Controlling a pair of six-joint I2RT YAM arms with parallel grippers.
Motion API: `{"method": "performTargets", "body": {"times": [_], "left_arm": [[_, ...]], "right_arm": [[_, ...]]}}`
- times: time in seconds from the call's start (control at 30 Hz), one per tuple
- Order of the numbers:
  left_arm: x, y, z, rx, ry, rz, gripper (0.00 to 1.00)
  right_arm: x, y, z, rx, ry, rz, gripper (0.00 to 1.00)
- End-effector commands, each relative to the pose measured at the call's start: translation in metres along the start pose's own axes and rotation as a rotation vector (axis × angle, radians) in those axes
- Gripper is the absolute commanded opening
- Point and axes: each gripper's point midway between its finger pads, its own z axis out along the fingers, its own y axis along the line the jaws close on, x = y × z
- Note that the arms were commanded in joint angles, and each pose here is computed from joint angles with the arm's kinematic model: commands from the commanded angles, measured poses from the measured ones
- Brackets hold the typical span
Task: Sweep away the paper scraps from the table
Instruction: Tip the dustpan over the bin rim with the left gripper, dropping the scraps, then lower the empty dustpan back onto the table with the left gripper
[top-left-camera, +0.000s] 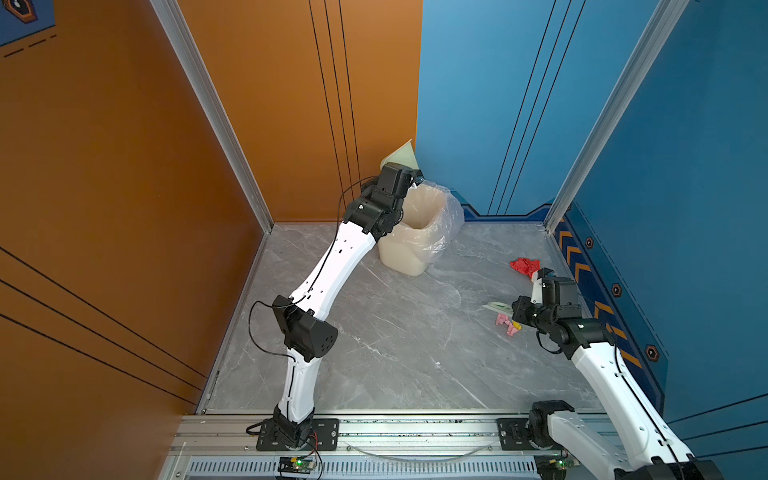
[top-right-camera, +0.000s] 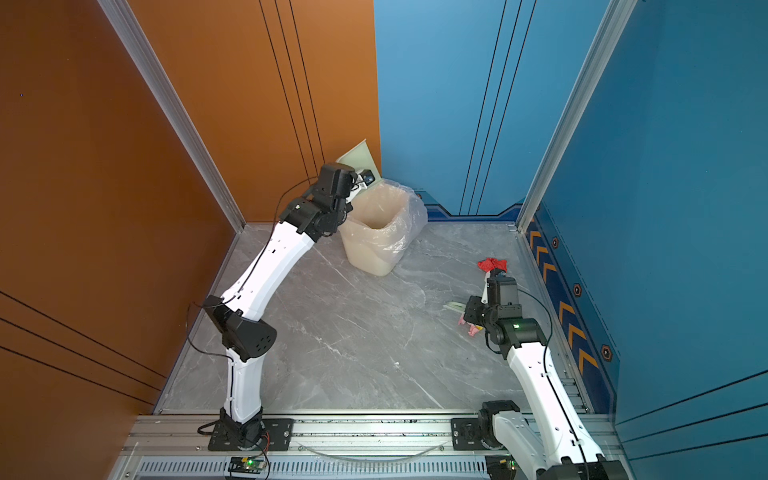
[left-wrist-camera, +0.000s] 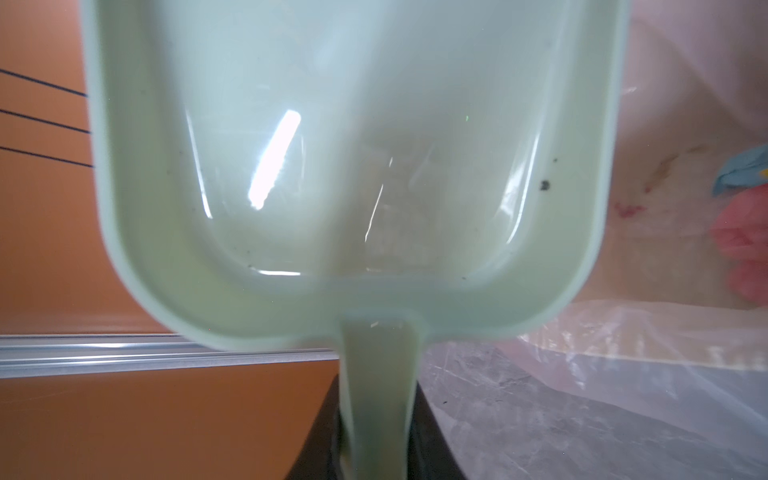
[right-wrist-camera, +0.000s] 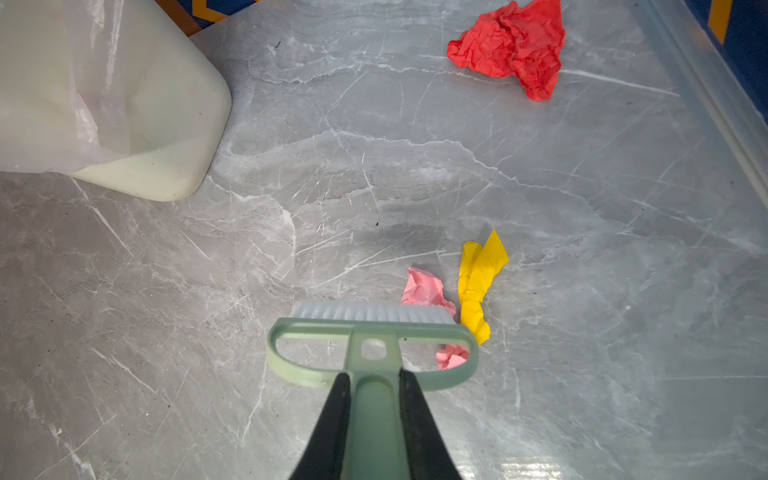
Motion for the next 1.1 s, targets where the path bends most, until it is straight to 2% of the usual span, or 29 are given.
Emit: {"method": "performTargets", "body": {"times": [0.0, 0.17, 0.33, 0.63, 0.77, 1.07], "left_arm": [[-0.008, -0.015, -0.017, 0.112, -0.075, -0.124, 0.00], [-0.010, -0.033, -0.031, 0.192, -0.103, -0.211, 0.00], [-0.009, -0.041, -0.049, 0.295, -0.122, -0.380, 0.00], [-0.003, -0.055, -0.072, 0.436, -0.130, -0.563, 0.00], [-0.002, -0.068, -0.083, 0.550, -0.129, -0.670, 0.00], [-0.003, -0.103, -0.100, 0.748, -0.112, -0.794, 0.00]], "right_arm": [[-0.005, -0.007, -0.012, 0.041, -0.016, -0.015, 0.00], [-0.005, -0.008, -0.015, 0.048, -0.018, -0.010, 0.00], [-0.006, -0.009, -0.016, 0.052, -0.024, -0.002, 0.00], [-0.006, -0.009, -0.015, 0.051, -0.025, 0.015, 0.00], [-0.006, -0.009, -0.016, 0.055, -0.026, 0.015, 0.00], [-0.010, -0.007, -0.017, 0.050, -0.032, 0.018, 0.00]]}}
